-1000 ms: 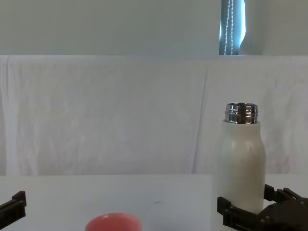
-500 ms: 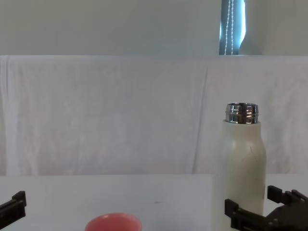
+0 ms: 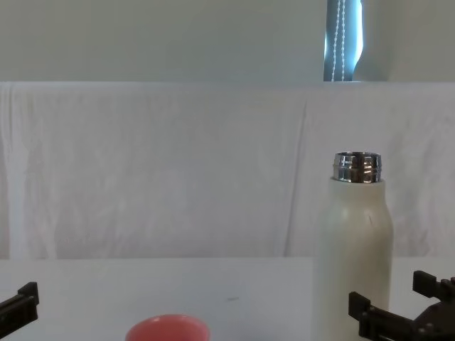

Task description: Grasp the thermos with one hand and pour water into the cup lid.

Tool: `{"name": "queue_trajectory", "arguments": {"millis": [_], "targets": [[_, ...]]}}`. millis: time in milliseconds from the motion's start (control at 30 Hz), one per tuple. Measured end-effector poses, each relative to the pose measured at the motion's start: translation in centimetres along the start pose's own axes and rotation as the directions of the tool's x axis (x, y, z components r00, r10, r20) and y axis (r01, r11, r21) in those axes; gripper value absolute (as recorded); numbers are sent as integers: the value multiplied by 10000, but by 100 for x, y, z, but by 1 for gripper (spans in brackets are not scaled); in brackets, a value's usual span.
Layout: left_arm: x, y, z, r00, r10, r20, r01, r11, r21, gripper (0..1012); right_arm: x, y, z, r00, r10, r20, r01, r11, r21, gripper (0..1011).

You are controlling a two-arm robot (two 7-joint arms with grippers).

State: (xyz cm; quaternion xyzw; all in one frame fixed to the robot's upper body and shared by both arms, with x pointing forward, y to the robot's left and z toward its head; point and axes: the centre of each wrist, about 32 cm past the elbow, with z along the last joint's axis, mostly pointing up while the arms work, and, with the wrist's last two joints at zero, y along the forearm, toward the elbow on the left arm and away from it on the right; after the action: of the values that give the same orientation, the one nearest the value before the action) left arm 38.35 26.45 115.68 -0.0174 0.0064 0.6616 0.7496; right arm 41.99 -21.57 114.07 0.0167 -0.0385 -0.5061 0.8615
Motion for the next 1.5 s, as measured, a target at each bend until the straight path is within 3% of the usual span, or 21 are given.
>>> {"name": "queue_trajectory", "arguments": {"millis": [433, 1000, 1500], "targets": [[0, 0, 0, 10000, 1, 0, -1, 10000, 1, 1001, -65, -91, 28, 9999, 82, 75, -83, 9999, 69, 1000], [0, 0, 0, 10000, 0, 0, 0, 10000, 1, 1001, -241, -146, 29, 9997, 230, 2, -230, 9996, 149, 1000], [0, 0, 0, 10000, 0, 0, 0, 10000, 0, 1001, -328, -200, -1, 9998, 201, -90, -199, 9996, 186, 1000]]}}
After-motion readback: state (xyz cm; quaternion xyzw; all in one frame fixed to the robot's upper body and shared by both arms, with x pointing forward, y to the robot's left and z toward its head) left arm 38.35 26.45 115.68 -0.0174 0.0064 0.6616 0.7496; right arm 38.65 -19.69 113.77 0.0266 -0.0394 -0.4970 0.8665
